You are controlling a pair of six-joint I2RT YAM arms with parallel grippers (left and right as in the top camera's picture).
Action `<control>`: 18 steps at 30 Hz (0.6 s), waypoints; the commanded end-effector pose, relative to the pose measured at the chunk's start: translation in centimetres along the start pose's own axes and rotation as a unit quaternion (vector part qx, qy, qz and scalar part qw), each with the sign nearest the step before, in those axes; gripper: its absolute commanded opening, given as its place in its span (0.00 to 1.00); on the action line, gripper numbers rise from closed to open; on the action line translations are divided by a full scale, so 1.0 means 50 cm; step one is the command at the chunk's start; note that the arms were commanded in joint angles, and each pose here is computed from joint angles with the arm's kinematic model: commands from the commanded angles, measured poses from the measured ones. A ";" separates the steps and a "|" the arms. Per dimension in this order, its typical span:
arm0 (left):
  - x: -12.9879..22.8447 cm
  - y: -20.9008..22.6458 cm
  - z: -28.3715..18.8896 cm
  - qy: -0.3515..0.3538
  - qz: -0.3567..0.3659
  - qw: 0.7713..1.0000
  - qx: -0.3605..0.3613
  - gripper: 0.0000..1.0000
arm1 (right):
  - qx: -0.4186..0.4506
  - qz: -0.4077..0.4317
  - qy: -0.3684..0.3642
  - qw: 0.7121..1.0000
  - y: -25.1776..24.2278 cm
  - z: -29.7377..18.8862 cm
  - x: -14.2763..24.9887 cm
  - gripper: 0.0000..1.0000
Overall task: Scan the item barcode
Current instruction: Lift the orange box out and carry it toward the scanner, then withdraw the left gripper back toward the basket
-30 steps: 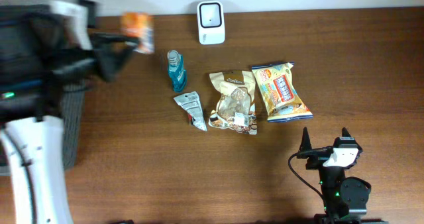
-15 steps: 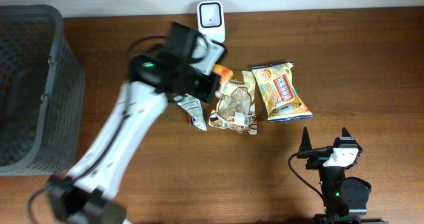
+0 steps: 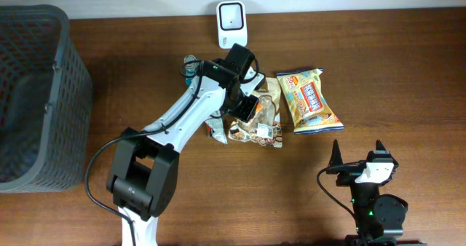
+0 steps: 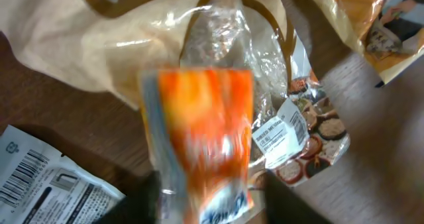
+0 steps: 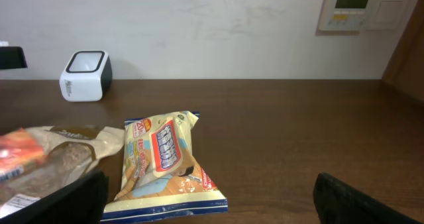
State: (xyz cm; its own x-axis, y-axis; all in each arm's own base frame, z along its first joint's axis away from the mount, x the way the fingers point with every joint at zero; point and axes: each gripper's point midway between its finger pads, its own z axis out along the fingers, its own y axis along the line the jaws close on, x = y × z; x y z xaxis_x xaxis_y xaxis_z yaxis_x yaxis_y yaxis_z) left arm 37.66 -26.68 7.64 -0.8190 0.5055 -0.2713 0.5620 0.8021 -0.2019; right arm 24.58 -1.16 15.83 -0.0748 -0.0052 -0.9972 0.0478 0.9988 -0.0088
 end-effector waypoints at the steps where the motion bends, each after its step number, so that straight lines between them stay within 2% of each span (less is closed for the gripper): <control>1: -0.041 -0.009 -0.066 -0.035 0.007 0.999 -0.002 0.77 | 0.001 -0.001 0.003 1.000 0.000 0.000 0.006 0.98; 3: -0.060 -0.019 -0.111 -0.052 0.011 0.999 -0.003 0.98 | 0.001 -0.001 0.003 1.000 0.000 0.000 0.006 0.98; 7: -0.085 -0.040 -0.235 -0.096 0.017 0.995 -0.005 0.99 | 0.001 -0.001 0.003 1.000 0.000 0.000 0.006 0.98; 11: -0.076 -0.049 -0.335 -0.130 0.018 0.991 -0.009 0.99 | 0.001 -0.001 0.003 1.000 0.000 0.000 0.006 0.98; 14: -0.049 -0.033 -0.417 -0.157 0.006 0.987 -0.020 0.99 | 0.002 -0.001 0.003 1.000 0.000 0.000 0.006 0.98; 18: 0.024 0.021 -0.531 -0.182 -0.042 0.981 -0.049 0.99 | 0.002 -0.001 0.003 1.000 0.000 0.000 0.006 0.98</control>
State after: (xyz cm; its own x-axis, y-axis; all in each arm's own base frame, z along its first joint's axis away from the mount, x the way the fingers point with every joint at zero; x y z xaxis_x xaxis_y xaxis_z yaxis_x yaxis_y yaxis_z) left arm 35.42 -21.54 28.21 -0.7555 0.3898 -0.5265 0.5426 0.8227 -0.1696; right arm 24.58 -1.16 15.83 -0.0748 -0.0052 -0.9972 0.0478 0.9988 -0.0088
